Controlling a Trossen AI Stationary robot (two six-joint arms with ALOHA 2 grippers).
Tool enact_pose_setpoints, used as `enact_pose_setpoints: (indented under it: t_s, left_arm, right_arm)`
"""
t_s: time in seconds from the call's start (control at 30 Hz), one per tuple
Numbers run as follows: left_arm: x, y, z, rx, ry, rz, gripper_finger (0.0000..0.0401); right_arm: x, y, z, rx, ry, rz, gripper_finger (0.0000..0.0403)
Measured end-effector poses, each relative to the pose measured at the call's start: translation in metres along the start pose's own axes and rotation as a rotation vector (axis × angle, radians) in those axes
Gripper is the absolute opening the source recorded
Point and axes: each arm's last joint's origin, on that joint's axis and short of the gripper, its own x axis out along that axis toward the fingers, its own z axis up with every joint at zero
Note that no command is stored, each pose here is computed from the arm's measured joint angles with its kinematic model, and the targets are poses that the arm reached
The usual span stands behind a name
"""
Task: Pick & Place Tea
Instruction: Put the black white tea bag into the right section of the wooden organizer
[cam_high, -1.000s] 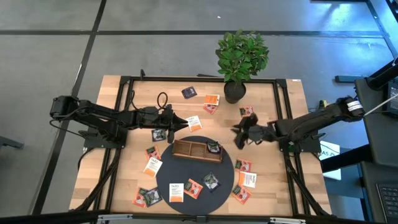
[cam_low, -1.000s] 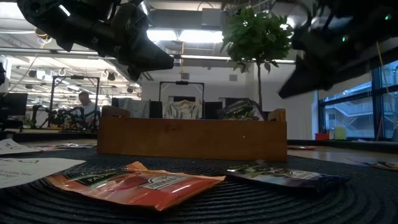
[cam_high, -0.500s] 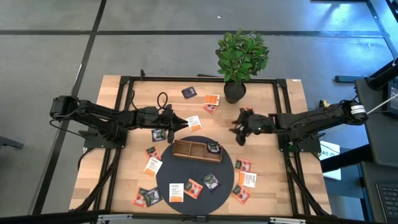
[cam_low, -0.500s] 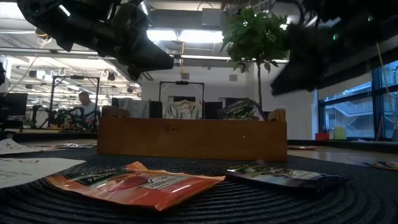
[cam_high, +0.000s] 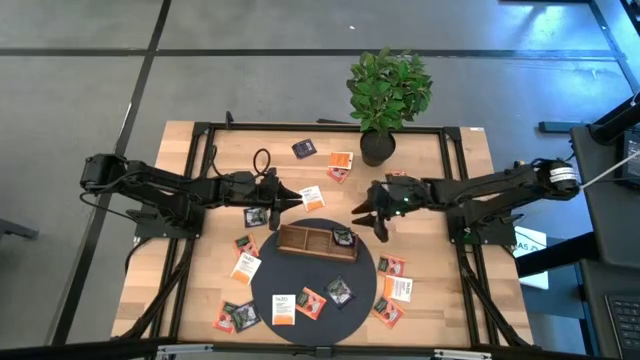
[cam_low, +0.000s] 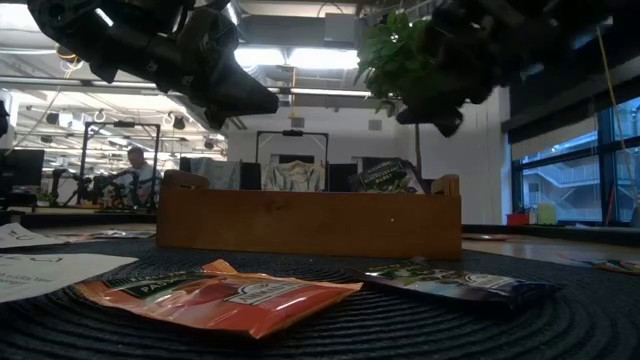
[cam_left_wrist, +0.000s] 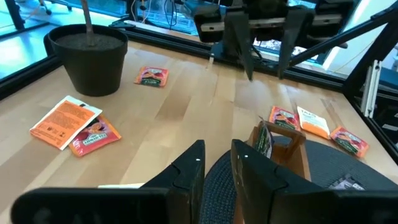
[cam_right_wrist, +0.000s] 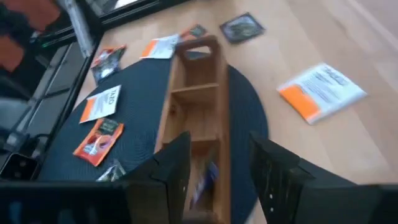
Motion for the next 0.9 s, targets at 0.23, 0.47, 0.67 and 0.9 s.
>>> enact_pose_setpoints:
  t_s: [0.23,0.47,0.67,0.9]
  left_arm:
    - [0.0,0.0,0.0,0.0,0.004,0.001,0.0075]
    - [0.0,0.0,-0.001,0.0,0.008,0.002,0.0075]
    - [0.0,0.0,-0.001,0.0,0.014,0.003,0.0075]
    - [0.0,0.001,-0.002,0.001,0.023,0.006,0.0075]
  right_arm:
    - [0.037,-0.005,0.018,-0.051,0.234,-0.033,0.0151]
    - [0.066,-0.007,0.026,-0.061,0.373,-0.017,0.0151]
    - [0.075,-0.01,0.02,-0.047,0.449,-0.023,0.0149]
    - [0.076,-0.007,0.019,-0.051,0.45,-0.009,0.0093]
